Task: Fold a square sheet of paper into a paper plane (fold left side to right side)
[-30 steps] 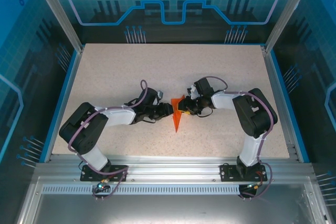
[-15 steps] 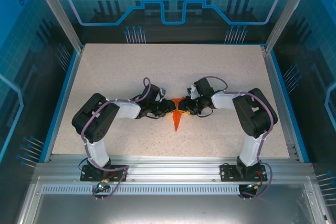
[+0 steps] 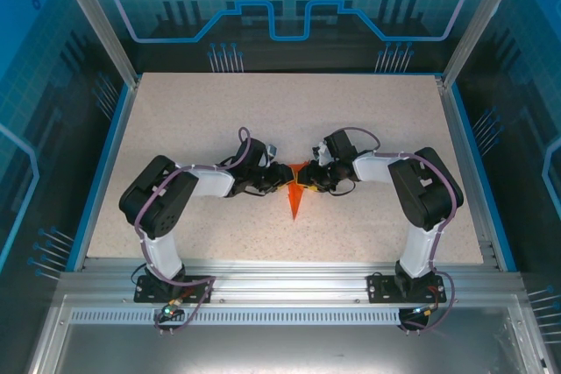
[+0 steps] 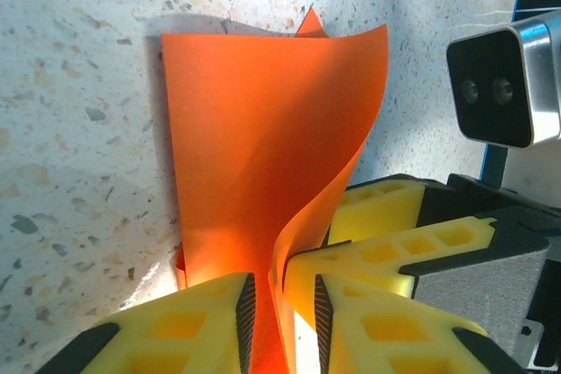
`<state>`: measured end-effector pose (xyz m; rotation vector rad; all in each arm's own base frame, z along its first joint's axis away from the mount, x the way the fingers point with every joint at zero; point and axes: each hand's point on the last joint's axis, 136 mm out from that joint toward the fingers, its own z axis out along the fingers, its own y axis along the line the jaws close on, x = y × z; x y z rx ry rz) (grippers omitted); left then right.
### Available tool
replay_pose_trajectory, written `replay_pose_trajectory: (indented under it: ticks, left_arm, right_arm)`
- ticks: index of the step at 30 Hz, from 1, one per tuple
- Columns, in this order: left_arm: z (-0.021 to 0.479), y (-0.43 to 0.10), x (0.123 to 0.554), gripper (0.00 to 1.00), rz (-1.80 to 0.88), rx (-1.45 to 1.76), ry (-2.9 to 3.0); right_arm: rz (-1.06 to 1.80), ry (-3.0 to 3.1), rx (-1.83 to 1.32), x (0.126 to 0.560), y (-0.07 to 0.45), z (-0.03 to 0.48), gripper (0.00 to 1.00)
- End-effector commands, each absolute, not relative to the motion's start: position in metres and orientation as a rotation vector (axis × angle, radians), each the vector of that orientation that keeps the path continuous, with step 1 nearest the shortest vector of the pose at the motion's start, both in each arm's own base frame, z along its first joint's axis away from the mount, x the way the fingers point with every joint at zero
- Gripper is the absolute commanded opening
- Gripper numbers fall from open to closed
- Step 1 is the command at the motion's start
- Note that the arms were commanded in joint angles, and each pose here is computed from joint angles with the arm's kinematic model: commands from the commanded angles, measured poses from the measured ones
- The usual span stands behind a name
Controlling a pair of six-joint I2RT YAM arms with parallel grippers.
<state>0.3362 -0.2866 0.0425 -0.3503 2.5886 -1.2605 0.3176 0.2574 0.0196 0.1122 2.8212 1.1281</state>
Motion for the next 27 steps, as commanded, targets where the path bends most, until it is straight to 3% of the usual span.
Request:
replay_pose_trajectory:
  ticks: [1,8,18,27]
  left_arm:
    - [0.047,-0.293,0.343,0.28,-1.311,-0.335,2.579]
    - [0.044,-0.296,0.344,0.21,-1.322,-0.323,2.593]
    - [0.035,-0.287,0.344,0.01,-1.211,-0.3,2.64]
    - [0.028,-0.277,0.345,0.0,-1.137,-0.288,2.661]
  right_arm:
    - [1.045,2.906,0.119,0.304,0.256,-0.003,0.35]
    - [1.046,2.909,0.119,0.304,0.256,-0.004,0.35]
    - [1.044,2.906,0.103,0.304,0.256,-0.001,0.36]
    - [1.044,2.906,0.09,0.303,0.256,-0.001,0.37]
